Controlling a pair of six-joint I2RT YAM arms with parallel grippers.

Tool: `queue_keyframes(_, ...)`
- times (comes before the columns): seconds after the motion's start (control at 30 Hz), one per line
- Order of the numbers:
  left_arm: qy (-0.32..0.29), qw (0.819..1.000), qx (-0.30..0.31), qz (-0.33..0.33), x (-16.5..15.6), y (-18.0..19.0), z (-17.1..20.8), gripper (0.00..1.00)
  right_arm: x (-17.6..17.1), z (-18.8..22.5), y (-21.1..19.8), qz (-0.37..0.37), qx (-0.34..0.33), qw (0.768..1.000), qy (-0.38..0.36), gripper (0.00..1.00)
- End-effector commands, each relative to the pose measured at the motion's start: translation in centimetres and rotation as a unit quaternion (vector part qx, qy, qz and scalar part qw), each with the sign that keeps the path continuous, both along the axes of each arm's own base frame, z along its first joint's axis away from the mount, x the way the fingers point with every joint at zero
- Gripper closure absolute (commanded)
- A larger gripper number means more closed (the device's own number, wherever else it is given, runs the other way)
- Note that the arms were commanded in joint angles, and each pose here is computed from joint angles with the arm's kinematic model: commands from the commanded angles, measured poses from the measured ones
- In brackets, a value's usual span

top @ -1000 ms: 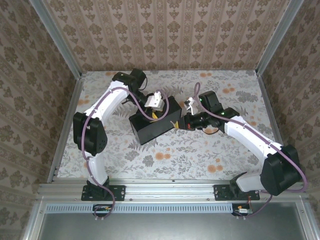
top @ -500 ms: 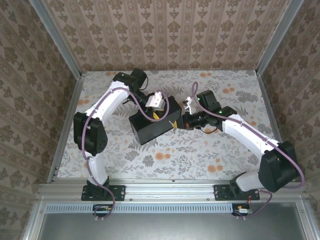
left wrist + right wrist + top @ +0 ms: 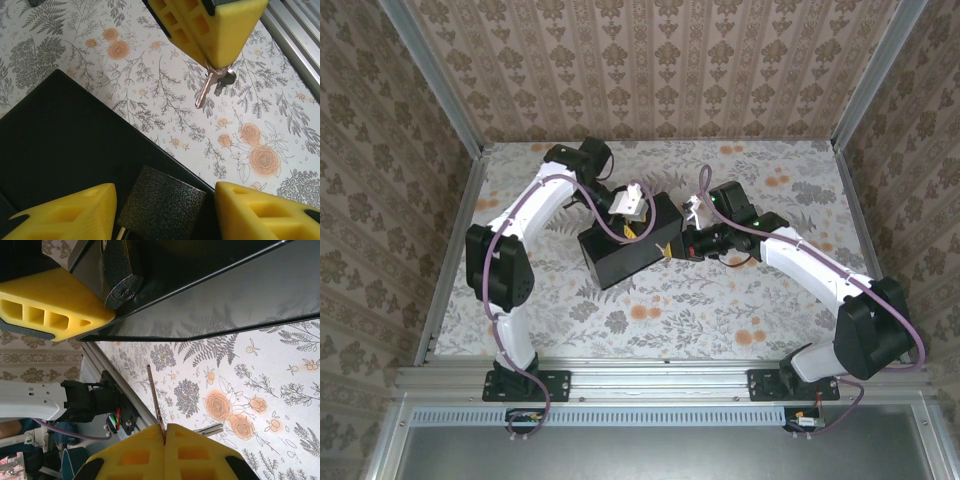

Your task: Unlock the padlock with the key

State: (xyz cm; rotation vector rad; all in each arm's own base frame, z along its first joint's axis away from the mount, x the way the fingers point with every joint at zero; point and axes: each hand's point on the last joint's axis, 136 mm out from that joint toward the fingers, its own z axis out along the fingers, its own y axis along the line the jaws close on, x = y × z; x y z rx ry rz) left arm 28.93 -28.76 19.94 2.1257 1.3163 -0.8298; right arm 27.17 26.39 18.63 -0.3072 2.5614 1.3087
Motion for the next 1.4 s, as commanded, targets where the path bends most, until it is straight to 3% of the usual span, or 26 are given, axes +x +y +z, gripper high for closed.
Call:
queue_keyframes(0.0,-0.001,1.000,-0.011,-0.011,-1.3,0.6,1.2,0.47,0.4,1.2,0.8,0.010,0.013,1.000,-0.012,1.00)
queue_keyframes(0.27,0.006,1.000,-0.014,-0.015,-1.0,0.5,0.9,0.61,0.3,2.4,1.5,0.024,0.031,0.999,-0.018,1.00)
queue_keyframes(0.53,0.007,0.999,-0.039,0.005,-0.3,1.2,2.3,0.42,0.7,2.3,1.7,0.026,0.029,0.999,-0.017,1.00)
queue_keyframes(0.63,0.002,0.999,-0.051,0.004,-0.7,1.4,3.4,0.39,0.7,2.0,1.8,0.026,0.027,0.999,-0.014,1.00)
queue_keyframes(0.93,0.005,0.998,-0.056,-0.006,-0.9,1.0,2.8,0.39,0.5,1.8,1.8,0.028,0.024,0.999,-0.015,1.00)
queue_keyframes(1.37,0.018,1.000,-0.017,-0.011,-0.6,0.8,0.2,0.44,0.1,1.7,1.4,0.030,0.017,0.999,-0.017,1.00)
